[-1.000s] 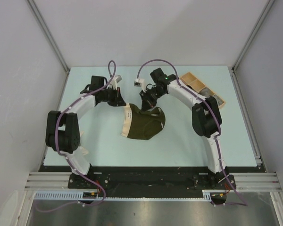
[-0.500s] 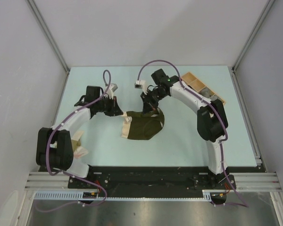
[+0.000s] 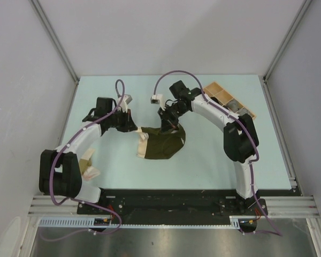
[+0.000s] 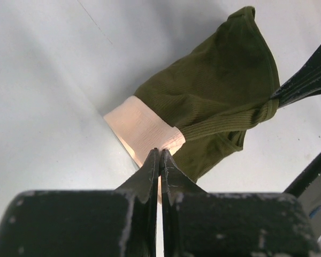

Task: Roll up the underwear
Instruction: Fold the underwear at the center of the board.

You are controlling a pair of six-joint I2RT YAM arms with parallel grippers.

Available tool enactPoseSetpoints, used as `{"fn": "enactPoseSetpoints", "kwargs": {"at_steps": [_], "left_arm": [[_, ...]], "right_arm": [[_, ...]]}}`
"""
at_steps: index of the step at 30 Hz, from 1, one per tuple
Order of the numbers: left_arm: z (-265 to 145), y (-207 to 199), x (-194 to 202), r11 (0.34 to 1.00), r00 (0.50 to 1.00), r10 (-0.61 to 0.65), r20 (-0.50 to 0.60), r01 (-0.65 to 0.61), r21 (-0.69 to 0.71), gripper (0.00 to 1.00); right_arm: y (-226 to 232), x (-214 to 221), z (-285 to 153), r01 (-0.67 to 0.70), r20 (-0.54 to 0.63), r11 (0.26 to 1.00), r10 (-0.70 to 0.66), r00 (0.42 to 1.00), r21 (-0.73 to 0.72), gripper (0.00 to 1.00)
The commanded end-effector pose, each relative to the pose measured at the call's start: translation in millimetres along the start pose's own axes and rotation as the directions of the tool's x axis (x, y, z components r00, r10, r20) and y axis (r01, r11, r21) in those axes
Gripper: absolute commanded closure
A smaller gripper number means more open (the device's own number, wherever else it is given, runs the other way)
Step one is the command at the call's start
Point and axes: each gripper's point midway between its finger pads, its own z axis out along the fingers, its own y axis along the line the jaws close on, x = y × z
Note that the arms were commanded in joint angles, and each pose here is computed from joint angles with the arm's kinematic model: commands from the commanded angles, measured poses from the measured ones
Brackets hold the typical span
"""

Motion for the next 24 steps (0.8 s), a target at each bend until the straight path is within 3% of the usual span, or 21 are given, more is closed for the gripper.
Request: {"fn": "enactPoseSetpoints", "kwargs": {"at_steps": [1,6,24], "left_arm": [[-2,1,-39,0.994,0.993,0.102,0.062,-0.1,-0.037,1.0],[-3,-4,-48,0.985,0.985,0.167,0.053,-0.165,-0.049,1.0],[-17,-26,-12,0.976,0.976,0.218,0.016,-0.218,-0.019,1.0]], "right_arm": [[2,-31,-29,0.059,0.076,0.997,-0.062,0.995,0.042,1.0],[-3,-30,-40,0.051,0.087,0.997,-0.055,0.995,0.05,1.0],[27,-3,-31,0.059,0.03,0.997,-0.058,0.998,-0.054,1.0]]}}
